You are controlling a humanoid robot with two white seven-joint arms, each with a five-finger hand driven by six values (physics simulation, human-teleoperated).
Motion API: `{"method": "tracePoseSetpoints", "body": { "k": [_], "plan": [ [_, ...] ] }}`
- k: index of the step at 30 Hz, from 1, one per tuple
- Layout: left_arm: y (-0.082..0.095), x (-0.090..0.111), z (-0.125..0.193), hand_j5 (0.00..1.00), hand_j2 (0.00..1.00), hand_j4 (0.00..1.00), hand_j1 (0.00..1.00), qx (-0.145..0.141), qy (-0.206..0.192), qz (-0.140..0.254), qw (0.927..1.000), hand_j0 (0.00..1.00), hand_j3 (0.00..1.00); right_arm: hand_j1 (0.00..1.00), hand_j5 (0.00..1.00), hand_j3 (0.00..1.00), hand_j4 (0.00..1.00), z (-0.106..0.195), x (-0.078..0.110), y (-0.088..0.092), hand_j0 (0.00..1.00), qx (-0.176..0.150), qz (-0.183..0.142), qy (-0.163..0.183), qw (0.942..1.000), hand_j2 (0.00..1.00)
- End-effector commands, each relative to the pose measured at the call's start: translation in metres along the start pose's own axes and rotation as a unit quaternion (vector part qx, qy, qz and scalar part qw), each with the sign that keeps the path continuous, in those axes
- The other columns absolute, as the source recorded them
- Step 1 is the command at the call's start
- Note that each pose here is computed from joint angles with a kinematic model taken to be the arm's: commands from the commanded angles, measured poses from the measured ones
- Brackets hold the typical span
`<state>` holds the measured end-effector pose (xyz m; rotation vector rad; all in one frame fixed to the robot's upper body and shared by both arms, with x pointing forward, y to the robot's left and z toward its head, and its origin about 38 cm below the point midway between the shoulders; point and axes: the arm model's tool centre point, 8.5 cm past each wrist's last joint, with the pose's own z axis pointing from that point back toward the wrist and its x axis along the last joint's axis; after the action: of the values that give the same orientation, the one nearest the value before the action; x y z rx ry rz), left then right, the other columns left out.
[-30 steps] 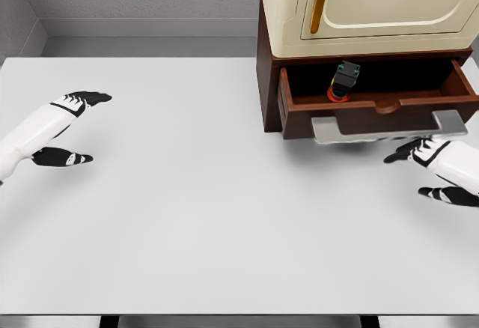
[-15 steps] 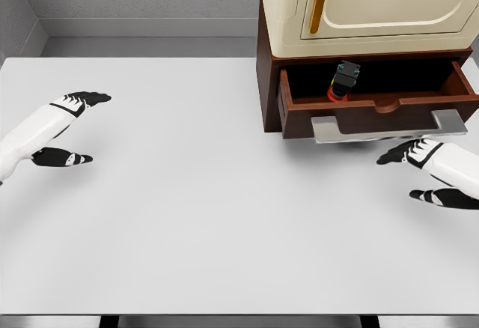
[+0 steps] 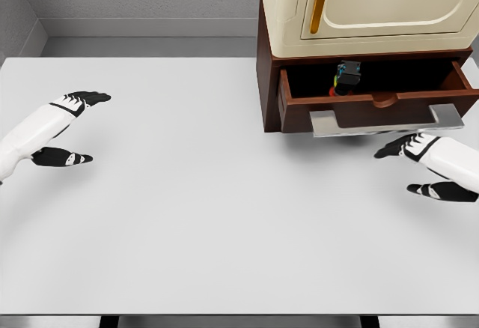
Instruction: Put the switch into the drawer with left arm, and close the drawer with right arm
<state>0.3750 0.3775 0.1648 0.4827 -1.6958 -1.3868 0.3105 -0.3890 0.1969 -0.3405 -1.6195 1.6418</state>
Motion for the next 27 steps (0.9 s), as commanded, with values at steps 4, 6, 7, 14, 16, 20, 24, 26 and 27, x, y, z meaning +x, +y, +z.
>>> {"method": "tracePoseSetpoints", "body": {
  "k": [4,6,7,14,16,20,24,26,27],
  "plan": [
    [0.001,0.000,0.000,1.00,1.00,1.00,1.00,0.003,-0.001,0.003,1.0000,1.00,1.00,0.82,0.82,0.82,0.82,0.001,-0.001,-0.003,0.82,-0.002,-0.005,0.001,1.0000,0.82],
    [0.001,0.000,0.000,1.00,1.00,1.00,1.00,0.003,0.000,0.003,1.0000,1.00,1.00,0.82,0.82,0.82,0.82,0.001,-0.002,-0.003,0.82,-0.002,-0.005,0.002,1.0000,0.82],
    [0.001,0.000,0.000,1.00,1.00,1.00,1.00,0.003,0.000,0.003,1.0000,1.00,1.00,0.82,0.82,0.82,0.82,0.001,-0.001,-0.003,0.82,-0.002,-0.004,0.001,1.0000,0.82],
    [0.000,0.001,-0.001,1.00,1.00,1.00,1.00,0.002,-0.002,0.002,1.0000,1.00,1.00,0.82,0.82,0.82,0.82,-0.002,-0.007,-0.005,0.82,-0.004,-0.004,0.004,1.0000,0.82],
    [-0.018,0.023,-0.018,1.00,1.00,1.00,1.00,-0.008,-0.038,0.015,0.9991,1.00,1.00,0.82,0.82,0.82,0.82,-0.008,-0.006,-0.004,0.82,-0.002,-0.005,-0.001,1.0000,0.82],
    [0.002,0.098,-0.046,1.00,1.00,1.00,1.00,0.043,-0.146,-0.007,0.9883,1.00,1.00,0.82,0.82,0.82,0.82,-0.008,-0.004,-0.004,0.82,0.000,-0.004,-0.004,1.0000,0.82],
    [-0.001,0.137,-0.058,1.00,1.00,1.00,1.00,0.068,-0.217,0.049,0.9725,1.00,1.00,0.82,0.82,0.82,0.82,-0.007,-0.004,-0.003,0.82,0.001,-0.005,-0.003,1.0000,0.82],
    [0.003,0.154,-0.072,1.00,1.00,1.00,1.00,0.061,-0.265,0.085,0.9585,1.00,1.00,0.83,0.83,0.83,0.83,-0.007,-0.004,-0.002,0.83,0.002,-0.006,-0.004,1.0000,0.83],
    [0.004,0.163,-0.079,1.00,1.00,1.00,1.00,0.045,-0.288,0.093,0.9521,1.00,1.00,0.84,0.84,0.84,0.84,-0.006,-0.004,-0.002,0.84,0.003,-0.006,-0.003,1.0000,0.84]
  ]
}}
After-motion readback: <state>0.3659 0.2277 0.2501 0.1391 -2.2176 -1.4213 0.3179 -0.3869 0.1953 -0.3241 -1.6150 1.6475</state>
